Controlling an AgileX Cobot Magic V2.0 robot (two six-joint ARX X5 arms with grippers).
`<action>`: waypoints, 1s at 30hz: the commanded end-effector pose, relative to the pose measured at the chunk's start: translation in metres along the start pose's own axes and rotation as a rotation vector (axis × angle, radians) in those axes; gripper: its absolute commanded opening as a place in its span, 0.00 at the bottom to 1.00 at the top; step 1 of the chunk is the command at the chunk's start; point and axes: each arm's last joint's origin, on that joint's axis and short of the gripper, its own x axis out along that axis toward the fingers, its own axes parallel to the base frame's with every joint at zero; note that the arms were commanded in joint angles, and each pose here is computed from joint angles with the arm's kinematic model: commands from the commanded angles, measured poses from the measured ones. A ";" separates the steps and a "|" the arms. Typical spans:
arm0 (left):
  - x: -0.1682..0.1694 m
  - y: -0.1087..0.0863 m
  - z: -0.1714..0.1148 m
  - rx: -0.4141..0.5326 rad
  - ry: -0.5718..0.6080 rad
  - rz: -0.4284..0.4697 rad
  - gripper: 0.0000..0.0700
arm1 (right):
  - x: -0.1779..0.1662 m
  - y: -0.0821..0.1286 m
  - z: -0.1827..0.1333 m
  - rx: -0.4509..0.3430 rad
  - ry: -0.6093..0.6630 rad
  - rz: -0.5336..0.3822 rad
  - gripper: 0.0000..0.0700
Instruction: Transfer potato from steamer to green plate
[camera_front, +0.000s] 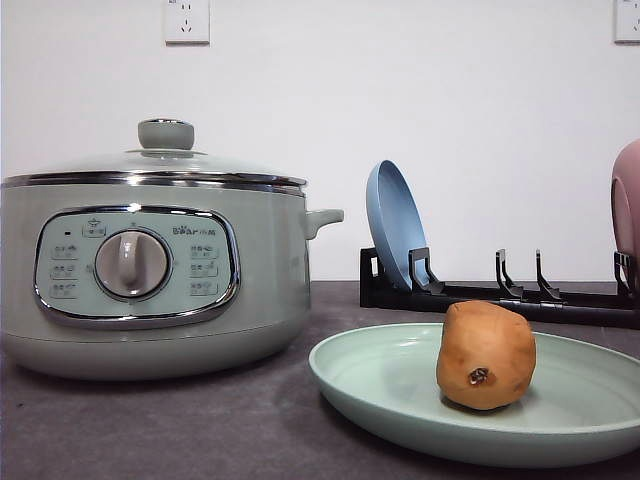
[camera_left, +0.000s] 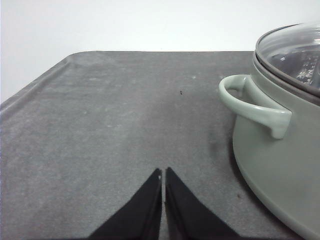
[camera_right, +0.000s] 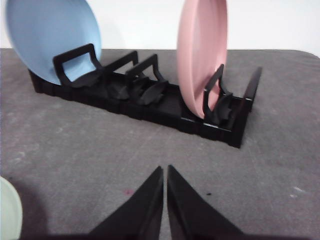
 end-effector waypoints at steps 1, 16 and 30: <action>0.002 0.000 -0.007 -0.002 0.025 0.001 0.00 | 0.000 0.000 -0.002 0.004 0.009 -0.004 0.00; 0.002 0.000 -0.007 -0.002 0.024 0.001 0.00 | 0.000 0.000 0.000 0.006 -0.009 0.001 0.00; 0.002 0.000 -0.007 -0.002 0.024 0.001 0.00 | 0.000 0.000 0.000 0.006 -0.009 0.001 0.00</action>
